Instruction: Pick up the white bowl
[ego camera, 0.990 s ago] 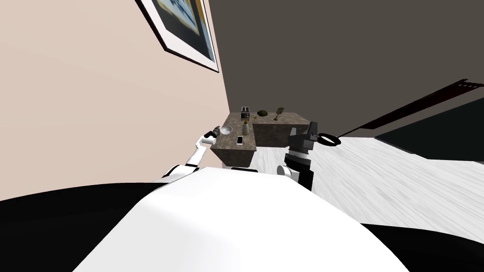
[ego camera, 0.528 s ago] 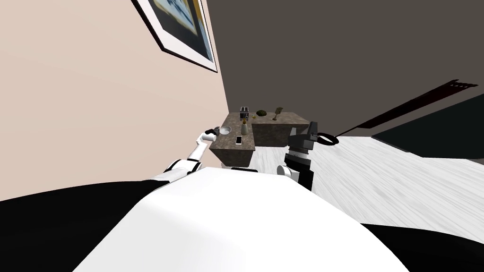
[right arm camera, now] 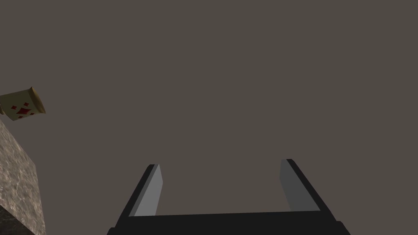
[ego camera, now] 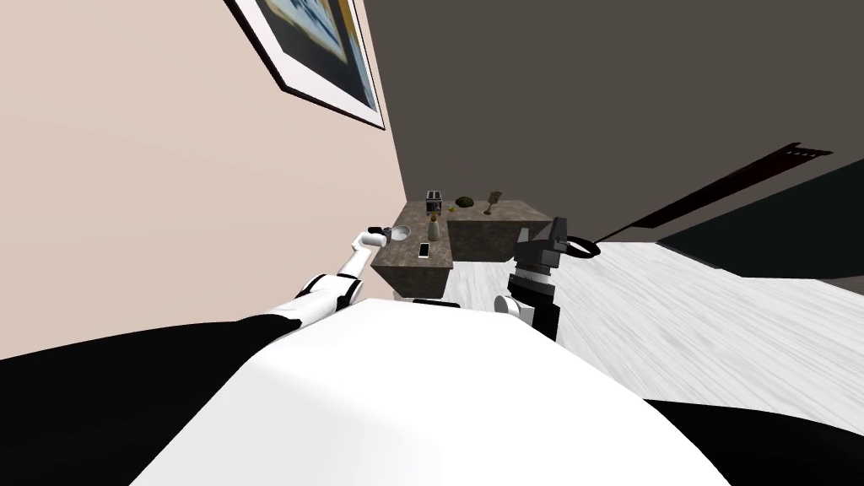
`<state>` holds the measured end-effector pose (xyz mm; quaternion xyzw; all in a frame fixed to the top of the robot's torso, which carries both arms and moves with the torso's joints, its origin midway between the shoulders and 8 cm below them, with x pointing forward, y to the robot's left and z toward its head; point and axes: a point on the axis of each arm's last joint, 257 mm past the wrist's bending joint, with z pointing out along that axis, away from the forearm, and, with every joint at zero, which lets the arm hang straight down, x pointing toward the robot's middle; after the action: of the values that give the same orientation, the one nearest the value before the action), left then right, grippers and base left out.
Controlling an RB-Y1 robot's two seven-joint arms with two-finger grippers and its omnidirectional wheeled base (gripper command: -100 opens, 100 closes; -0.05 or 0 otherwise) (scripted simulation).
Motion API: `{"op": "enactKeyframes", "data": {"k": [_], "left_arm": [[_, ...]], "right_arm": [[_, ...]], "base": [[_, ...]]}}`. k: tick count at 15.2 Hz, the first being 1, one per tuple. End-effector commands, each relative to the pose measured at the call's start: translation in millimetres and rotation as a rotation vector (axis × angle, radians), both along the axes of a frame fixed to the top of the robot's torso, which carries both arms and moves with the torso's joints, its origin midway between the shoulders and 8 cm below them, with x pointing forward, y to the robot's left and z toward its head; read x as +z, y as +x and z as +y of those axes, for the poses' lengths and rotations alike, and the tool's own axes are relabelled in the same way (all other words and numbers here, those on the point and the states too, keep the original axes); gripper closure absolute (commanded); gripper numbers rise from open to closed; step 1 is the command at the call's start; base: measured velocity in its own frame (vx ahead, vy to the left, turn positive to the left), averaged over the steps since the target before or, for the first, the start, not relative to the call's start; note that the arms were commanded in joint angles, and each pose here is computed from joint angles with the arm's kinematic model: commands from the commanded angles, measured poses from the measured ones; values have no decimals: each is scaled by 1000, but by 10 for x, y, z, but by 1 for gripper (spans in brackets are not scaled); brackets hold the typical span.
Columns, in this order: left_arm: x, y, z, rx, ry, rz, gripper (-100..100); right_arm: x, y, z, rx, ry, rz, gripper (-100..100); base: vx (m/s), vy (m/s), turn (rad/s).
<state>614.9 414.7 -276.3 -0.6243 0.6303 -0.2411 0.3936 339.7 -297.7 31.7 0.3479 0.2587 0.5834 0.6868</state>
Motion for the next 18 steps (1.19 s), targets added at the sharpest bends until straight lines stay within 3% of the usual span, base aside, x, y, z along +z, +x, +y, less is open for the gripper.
{"op": "enactKeyframes", "data": {"k": [1,5,6,18], "left_arm": [[-66,-26,37,17,-6,51,-100],[-114,-40,67,35,-13,103,-100],[-134,-39,85,49,-20,141,-100],[-242,-197,97,113,-64,349,-100]], "right_arm": [[0,0,0,0,0,0,0],[0,0,0,0,0,0,0],[0,0,0,0,0,0,0],[0,0,0,0,0,0,0]], "base": [[-3,-26,-23],[-1,-18,-18],[-1,-19,-14],[1,-23,-22]]}}
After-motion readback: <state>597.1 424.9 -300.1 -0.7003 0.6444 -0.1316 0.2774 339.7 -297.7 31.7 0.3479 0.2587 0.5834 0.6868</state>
